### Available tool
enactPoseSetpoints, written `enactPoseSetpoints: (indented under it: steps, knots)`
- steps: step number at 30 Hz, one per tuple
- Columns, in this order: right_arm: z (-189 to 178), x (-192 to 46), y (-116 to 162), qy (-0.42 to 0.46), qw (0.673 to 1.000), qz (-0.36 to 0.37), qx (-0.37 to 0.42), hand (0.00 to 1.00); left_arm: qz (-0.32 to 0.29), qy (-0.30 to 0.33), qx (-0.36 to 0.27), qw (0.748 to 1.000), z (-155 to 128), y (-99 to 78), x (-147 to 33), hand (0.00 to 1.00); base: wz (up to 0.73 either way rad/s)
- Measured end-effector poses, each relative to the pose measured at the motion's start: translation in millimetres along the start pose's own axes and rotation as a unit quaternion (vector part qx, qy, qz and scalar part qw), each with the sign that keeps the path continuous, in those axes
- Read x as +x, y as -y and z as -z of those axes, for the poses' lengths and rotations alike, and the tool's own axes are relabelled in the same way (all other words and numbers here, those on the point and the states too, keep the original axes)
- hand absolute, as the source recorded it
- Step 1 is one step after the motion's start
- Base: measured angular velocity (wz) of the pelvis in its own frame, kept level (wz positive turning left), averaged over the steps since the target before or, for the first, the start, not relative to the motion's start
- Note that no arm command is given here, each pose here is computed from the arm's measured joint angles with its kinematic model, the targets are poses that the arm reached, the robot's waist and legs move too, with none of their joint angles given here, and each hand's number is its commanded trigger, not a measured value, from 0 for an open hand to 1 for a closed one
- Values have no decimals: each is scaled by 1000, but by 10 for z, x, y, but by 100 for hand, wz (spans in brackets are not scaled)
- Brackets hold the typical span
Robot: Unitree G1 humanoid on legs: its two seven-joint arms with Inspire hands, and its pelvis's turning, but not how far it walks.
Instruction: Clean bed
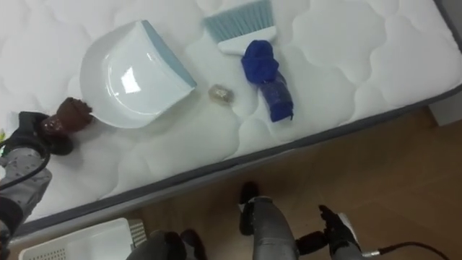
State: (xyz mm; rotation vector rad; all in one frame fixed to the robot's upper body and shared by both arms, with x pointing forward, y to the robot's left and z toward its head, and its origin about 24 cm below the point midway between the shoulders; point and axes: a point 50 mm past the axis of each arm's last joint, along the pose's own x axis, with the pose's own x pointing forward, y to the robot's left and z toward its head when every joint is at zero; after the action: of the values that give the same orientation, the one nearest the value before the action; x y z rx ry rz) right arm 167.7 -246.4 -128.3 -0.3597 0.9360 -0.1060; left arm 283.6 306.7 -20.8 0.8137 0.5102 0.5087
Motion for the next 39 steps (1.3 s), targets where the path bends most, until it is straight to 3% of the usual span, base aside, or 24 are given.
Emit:
enactPoseSetpoints:
  steps: [7, 11, 15, 22, 28, 39]
  knots:
    - [-175, 40, 192, 20, 991, 49, 126, 0, -45, 22, 49, 998, 173, 19, -103, 100, 1]
    - [-411, 59, 306, 60, 968, 85, 227, 0, -52, 42, 80, 995, 340, 98, -239, 100, 6]
    - [-596, 54, 443, 93, 948, 135, 272, 0, -55, 54, 108, 991, 481, 201, -377, 100, -2]
    - [-896, -25, 572, 156, 922, 196, 295, 0, -50, 57, 129, 989, 563, 222, -427, 100, -4]
    - [-1244, -174, 619, 248, 903, 257, 239, 0, -36, 78, 163, 983, 589, 265, -467, 100, -2]
    - [-1966, -552, 615, 419, 831, 305, 202, 0, -10, 83, 174, 981, 573, 327, -477, 100, 2]
